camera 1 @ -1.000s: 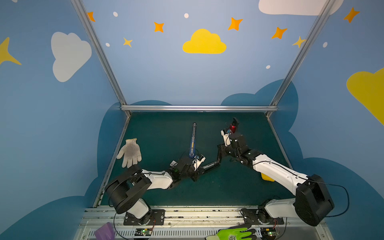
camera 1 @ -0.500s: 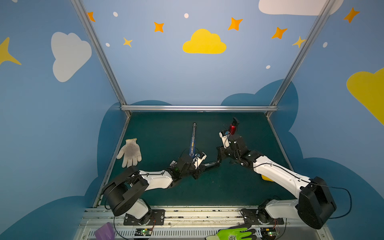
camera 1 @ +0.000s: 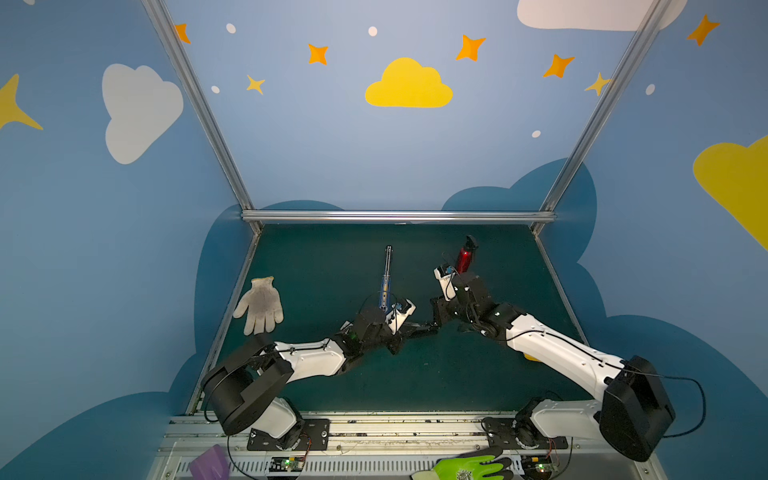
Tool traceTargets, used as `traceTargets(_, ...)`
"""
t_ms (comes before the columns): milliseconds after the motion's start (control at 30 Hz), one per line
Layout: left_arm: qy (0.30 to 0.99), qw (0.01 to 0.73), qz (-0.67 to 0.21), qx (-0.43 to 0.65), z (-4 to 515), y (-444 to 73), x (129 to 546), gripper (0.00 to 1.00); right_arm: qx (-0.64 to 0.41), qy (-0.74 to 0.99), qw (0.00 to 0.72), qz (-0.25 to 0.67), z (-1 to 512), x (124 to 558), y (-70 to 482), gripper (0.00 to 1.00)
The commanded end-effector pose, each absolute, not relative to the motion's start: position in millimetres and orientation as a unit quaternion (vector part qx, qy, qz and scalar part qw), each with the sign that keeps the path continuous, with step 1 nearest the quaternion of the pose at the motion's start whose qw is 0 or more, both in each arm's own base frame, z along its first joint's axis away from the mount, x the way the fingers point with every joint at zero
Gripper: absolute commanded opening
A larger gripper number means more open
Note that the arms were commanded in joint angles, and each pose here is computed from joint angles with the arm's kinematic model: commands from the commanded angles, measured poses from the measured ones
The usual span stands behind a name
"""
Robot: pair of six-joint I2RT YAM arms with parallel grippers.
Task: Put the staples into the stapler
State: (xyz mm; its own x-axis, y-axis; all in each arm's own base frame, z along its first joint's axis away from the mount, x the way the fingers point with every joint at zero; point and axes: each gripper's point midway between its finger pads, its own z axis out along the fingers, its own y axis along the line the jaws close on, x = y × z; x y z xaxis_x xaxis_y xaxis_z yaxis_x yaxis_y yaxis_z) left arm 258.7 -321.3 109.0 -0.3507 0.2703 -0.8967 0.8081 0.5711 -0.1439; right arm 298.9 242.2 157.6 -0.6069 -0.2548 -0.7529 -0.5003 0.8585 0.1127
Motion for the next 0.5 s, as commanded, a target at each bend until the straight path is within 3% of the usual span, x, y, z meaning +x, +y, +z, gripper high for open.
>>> traceTargets(0, 0.74, 0.475, -0.321, 0.353, 135, -335, 261, 0.04, -0.204, 0.869, 0.361, 0.271, 181, 273, 281, 0.26)
traceTargets(467, 0.737, 0.479, -0.323, 0.35, 139, -335, 262, 0.04, -0.219, 0.859, 0.352, 0.299, 182, 261, 299, 0.35)
